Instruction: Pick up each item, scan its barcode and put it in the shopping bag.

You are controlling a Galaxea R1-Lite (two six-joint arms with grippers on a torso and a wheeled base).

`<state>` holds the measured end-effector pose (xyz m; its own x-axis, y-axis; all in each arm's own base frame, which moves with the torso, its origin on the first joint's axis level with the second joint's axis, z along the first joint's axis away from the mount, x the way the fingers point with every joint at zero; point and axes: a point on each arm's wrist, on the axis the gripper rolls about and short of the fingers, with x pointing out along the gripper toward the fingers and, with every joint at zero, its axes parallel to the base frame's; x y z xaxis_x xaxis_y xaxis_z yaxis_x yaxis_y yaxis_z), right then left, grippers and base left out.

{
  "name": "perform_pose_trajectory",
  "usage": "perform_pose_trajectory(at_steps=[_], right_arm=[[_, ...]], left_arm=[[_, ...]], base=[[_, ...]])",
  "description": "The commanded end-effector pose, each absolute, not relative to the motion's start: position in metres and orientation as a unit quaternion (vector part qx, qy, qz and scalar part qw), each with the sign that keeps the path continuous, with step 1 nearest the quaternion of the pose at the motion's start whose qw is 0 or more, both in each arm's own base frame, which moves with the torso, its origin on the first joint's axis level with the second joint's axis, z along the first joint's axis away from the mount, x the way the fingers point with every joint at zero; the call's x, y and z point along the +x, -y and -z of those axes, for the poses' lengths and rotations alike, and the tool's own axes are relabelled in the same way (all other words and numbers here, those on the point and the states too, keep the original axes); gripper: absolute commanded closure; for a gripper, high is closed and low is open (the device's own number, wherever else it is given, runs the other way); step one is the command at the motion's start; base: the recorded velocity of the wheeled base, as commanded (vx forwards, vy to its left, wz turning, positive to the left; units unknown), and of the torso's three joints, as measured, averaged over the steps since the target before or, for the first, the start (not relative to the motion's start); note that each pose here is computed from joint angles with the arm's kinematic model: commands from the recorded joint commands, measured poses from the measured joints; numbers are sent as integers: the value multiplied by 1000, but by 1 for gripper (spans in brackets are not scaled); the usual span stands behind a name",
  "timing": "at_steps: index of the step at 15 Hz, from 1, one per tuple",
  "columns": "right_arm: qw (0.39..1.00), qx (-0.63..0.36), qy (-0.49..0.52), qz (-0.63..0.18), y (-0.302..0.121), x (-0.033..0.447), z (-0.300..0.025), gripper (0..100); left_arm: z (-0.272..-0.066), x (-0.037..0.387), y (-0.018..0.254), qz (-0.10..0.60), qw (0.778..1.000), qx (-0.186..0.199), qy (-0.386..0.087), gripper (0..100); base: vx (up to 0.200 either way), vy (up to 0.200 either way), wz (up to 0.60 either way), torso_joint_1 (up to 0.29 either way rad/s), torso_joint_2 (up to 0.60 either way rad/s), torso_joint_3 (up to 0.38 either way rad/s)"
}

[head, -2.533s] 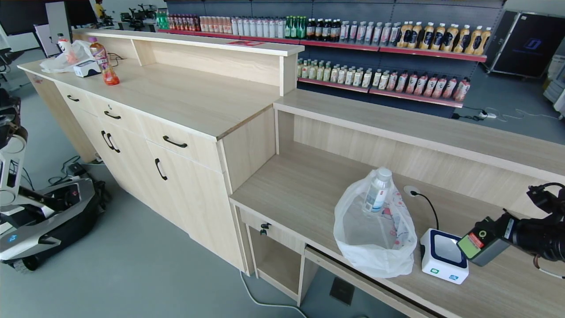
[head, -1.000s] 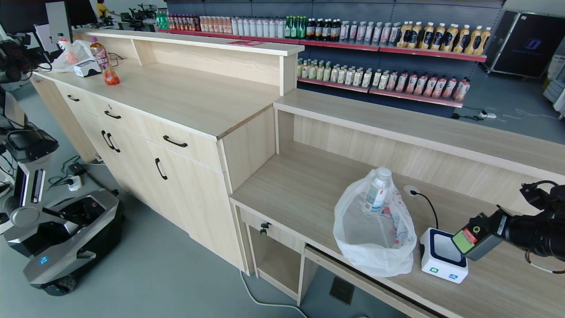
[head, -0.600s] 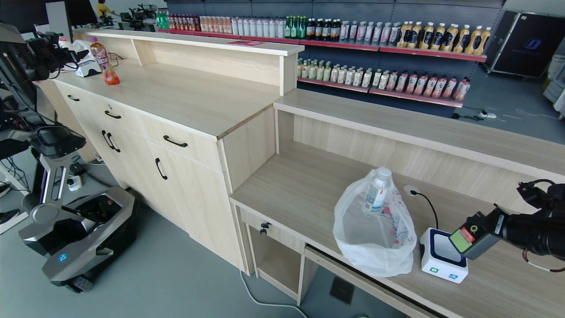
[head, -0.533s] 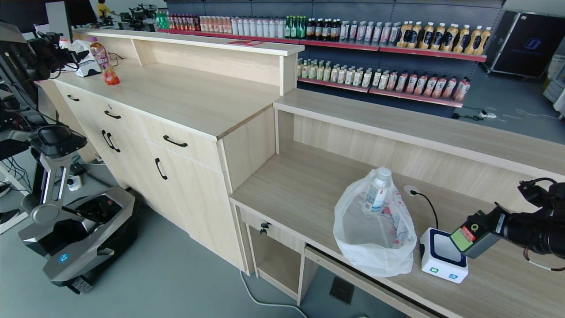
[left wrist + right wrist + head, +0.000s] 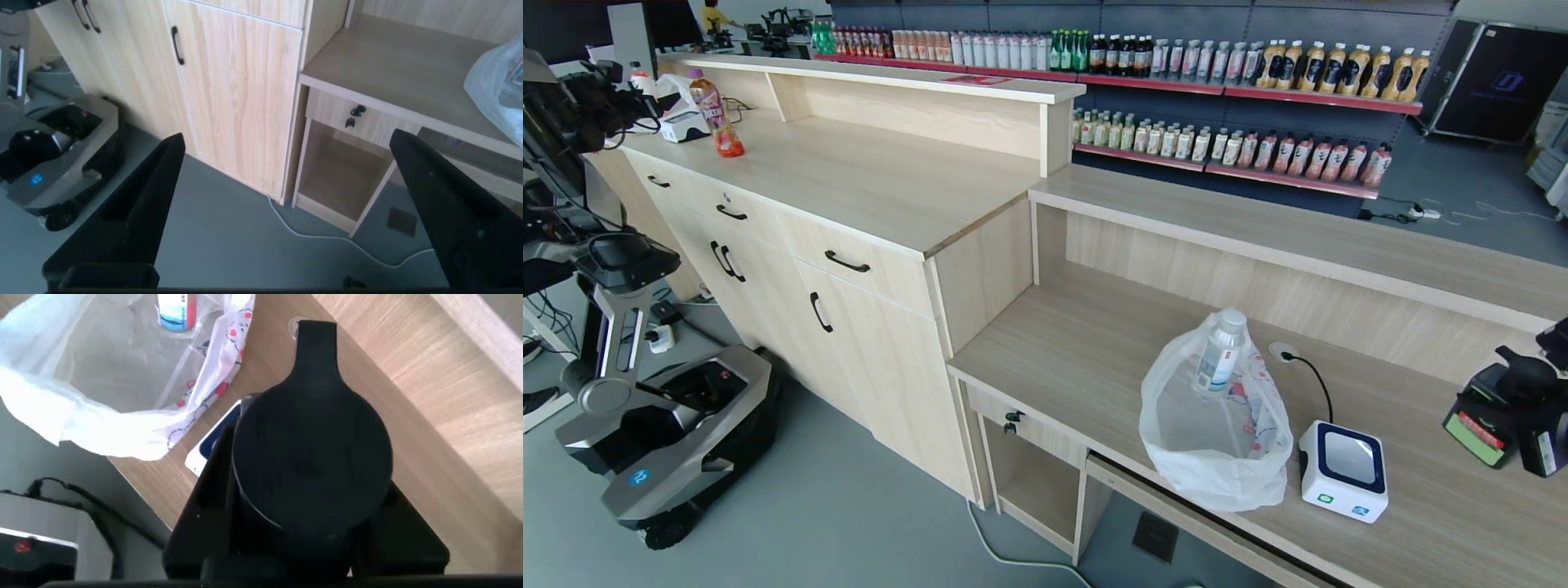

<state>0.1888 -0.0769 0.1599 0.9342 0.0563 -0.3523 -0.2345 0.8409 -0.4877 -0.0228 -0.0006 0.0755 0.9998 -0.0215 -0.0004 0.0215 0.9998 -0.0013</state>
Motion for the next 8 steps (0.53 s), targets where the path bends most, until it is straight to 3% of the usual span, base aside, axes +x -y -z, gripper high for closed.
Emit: perform_pose_trajectory(at_steps=[1,6,8], right_arm=[[928,-343,-125,-74,66,161,-176,100],[918,-363,-99,-127,60,173,-172,100],[919,-338,-130,-157,64,186,-154,100]], left_arm=[[-76,-23,1,11,1000,-1,-1,0],[-76,-23,1,11,1000,-1,-1,0],[-76,-23,1,11,1000,-1,-1,0]], base=[[0,0,600,2,-2,7],[0,0,600,5,1,3],[0,0,0,0,0,0]])
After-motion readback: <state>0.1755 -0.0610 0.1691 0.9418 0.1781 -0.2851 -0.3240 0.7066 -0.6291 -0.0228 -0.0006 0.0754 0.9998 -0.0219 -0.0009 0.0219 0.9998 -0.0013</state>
